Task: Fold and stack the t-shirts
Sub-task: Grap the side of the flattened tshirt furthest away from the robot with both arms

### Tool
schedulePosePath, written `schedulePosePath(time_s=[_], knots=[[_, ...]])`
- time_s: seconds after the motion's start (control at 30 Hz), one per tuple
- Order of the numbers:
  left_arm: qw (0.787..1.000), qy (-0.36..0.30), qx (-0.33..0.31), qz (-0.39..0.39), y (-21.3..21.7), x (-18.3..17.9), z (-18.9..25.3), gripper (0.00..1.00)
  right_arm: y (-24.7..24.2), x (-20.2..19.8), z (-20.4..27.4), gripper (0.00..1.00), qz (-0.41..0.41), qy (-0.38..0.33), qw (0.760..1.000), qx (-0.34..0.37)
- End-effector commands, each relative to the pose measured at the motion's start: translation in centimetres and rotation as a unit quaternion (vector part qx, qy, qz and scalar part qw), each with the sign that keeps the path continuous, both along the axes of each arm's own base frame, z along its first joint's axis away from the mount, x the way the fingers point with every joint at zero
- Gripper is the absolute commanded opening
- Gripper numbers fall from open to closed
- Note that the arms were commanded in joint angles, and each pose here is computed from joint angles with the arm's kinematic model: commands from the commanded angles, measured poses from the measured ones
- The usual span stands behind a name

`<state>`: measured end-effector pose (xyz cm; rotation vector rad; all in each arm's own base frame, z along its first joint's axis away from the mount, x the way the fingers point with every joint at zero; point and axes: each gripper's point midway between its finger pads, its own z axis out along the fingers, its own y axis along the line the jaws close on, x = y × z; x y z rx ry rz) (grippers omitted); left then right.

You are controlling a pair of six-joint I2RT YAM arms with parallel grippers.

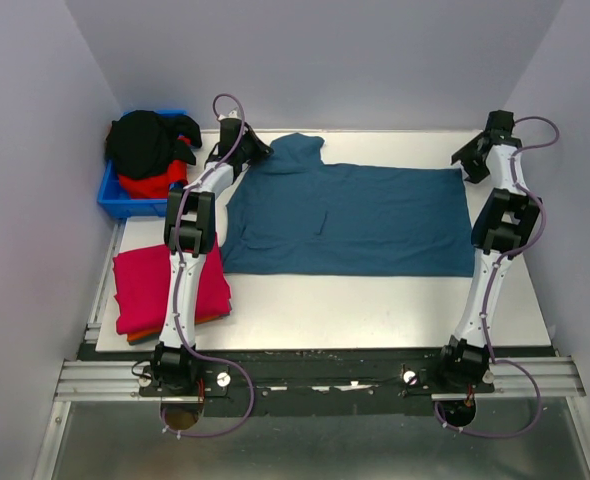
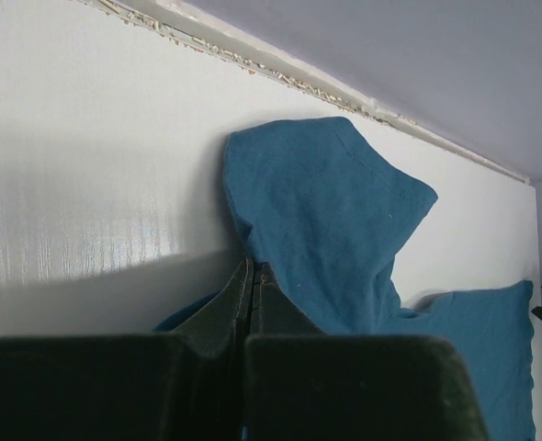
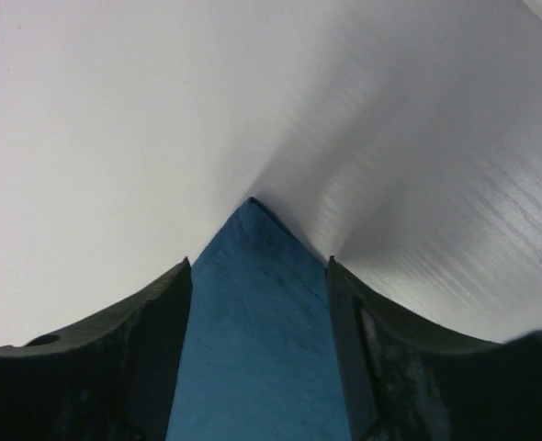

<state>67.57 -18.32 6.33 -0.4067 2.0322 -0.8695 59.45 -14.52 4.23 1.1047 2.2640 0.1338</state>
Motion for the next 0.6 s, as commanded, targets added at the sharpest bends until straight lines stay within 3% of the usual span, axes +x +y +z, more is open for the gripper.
schedulePosePath(time_s=[0.0, 0.17, 0.57], knots=[[0.999, -0.036, -0.006, -0.015, -0.6, -0.1, 3.9, 0.0, -1.9, 0.8, 0.5, 0.64, -0.046, -0.022, 0.999, -0.011], [0.999, -0.038, -0.007, -0.015, -0.7, -0.1, 4.0, 0.0, -2.1, 2.1, 0.2, 0.53, -0.043, -0.044, 0.998, 0.011], [0.999, -0.036, -0.016, -0.016, -0.8, -0.1, 4.1, 0.0, -1.9, 2.1, -1.2, 0.53, -0.049, -0.048, 0.996, 0.062]])
